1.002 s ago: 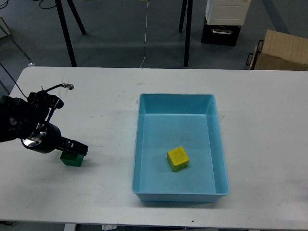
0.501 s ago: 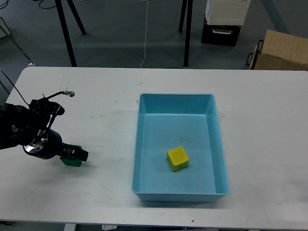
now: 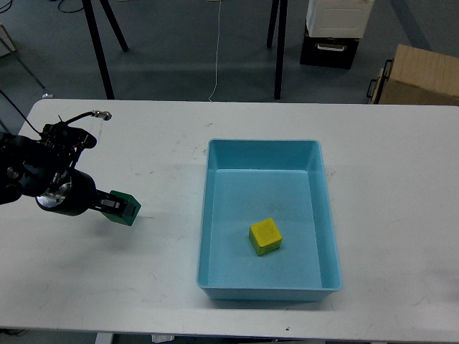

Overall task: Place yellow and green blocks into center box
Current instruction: 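Carry the green cube over the bin beside the yellow cube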

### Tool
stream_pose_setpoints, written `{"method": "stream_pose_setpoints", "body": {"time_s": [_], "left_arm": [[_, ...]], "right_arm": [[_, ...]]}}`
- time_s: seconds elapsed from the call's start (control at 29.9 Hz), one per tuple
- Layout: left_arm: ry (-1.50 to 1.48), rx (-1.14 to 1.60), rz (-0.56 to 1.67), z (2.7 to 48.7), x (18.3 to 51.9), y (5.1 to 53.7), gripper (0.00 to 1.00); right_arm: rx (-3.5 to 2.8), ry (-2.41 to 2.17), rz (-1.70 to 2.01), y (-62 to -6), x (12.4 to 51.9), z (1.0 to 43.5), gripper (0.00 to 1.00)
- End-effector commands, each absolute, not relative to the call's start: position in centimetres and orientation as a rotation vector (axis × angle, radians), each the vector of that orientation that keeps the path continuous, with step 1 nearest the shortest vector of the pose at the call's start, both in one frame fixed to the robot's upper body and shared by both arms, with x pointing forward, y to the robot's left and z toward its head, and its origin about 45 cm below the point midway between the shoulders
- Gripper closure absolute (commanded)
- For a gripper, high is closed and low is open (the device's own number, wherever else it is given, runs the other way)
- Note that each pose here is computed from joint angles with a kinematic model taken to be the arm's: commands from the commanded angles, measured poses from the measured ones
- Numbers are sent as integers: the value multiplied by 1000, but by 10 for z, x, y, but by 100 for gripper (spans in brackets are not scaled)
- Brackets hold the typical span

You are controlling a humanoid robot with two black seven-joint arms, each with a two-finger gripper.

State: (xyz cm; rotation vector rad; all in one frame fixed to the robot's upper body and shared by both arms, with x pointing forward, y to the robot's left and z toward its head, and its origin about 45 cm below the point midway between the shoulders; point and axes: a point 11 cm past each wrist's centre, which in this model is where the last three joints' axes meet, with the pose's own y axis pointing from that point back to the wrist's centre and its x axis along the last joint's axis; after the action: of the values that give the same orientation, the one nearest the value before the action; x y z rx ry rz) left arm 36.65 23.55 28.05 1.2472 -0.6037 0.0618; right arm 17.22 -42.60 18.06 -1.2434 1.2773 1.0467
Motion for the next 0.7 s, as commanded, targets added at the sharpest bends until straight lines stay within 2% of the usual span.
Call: {"method": "stream_pose_setpoints", "body": {"time_s": [0.0,0.1,0.23,0.53,0.67], "left_arm": [[-654,1158,62,322,371,193,100],[-722,1138,8,335,370,159,100],[-797,1124,-109,329,362,109,100],[-909,1092,-299,302,343,15,100],[-914,1090,-375,281,327,-5,100]], "right_arm": [[-1240,1278,1050,-426,171,180,0],[-1242,1279,1050,-425,171,180,0],[-1241,1281,1050,-426,171,179,0],[-1230,1293,1049,-429,172,175,0],[-1226,1293,1048,-430,172,174,0]]}}
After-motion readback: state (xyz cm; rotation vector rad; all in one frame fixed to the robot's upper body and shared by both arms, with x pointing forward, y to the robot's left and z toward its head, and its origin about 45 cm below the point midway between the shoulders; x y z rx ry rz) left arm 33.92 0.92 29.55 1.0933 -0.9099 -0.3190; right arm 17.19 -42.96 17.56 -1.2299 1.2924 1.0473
